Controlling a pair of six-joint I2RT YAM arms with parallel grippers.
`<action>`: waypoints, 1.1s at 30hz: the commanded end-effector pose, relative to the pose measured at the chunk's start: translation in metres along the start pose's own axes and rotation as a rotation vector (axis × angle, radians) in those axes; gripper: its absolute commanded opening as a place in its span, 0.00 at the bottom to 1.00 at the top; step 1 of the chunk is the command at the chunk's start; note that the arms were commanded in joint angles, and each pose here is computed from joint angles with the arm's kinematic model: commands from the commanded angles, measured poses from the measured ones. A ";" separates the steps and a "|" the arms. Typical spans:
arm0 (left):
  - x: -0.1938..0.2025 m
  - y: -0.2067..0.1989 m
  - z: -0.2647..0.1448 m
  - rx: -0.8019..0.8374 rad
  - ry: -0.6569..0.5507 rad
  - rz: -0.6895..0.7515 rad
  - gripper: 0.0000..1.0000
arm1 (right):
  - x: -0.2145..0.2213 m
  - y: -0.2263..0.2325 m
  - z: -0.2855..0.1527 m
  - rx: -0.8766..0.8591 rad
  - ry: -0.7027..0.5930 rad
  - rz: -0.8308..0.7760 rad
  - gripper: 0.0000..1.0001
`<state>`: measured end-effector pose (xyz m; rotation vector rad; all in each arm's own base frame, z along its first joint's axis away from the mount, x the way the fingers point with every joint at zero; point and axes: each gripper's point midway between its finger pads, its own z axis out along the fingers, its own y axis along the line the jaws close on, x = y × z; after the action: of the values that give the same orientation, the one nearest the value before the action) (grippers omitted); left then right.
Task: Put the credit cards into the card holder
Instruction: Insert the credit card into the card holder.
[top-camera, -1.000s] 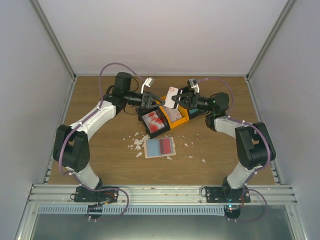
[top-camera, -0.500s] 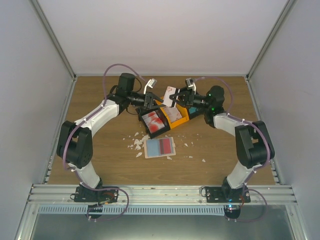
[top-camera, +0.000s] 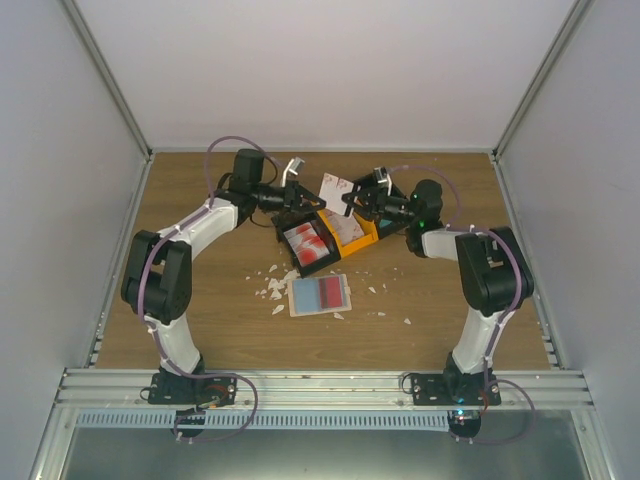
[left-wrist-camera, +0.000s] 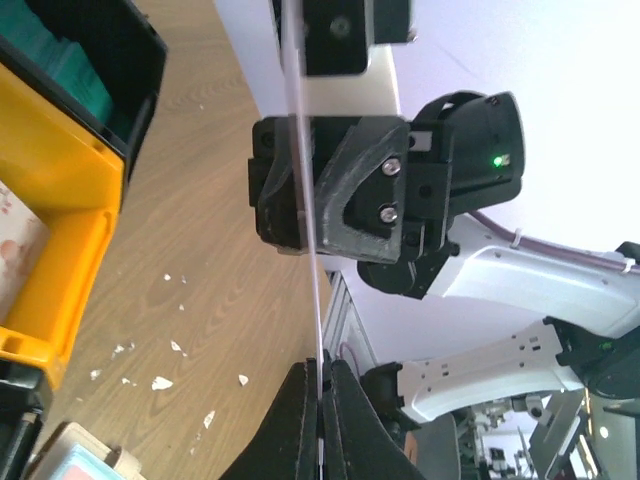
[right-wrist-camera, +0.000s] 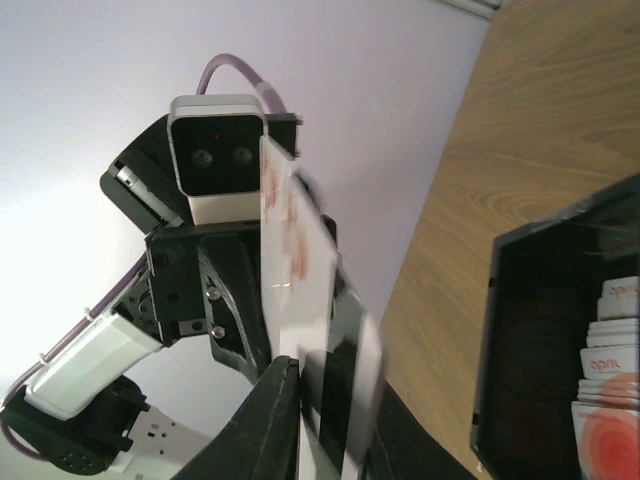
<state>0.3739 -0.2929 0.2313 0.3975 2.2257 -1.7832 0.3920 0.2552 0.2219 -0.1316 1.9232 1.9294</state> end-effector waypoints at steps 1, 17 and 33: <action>-0.014 -0.003 -0.006 0.030 -0.034 0.059 0.00 | -0.003 -0.026 -0.008 0.026 -0.036 0.058 0.14; -0.020 0.050 -0.047 -0.343 -0.167 0.061 0.00 | -0.004 -0.098 -0.023 0.394 -0.063 0.001 0.01; 0.025 0.069 -0.080 -0.567 -0.205 0.051 0.00 | 0.001 -0.144 -0.015 0.908 -0.005 -0.171 0.05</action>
<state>0.3796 -0.2108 0.1748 0.1317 2.4203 -1.1204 0.4365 0.2495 0.1051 -0.0254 2.3977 1.0290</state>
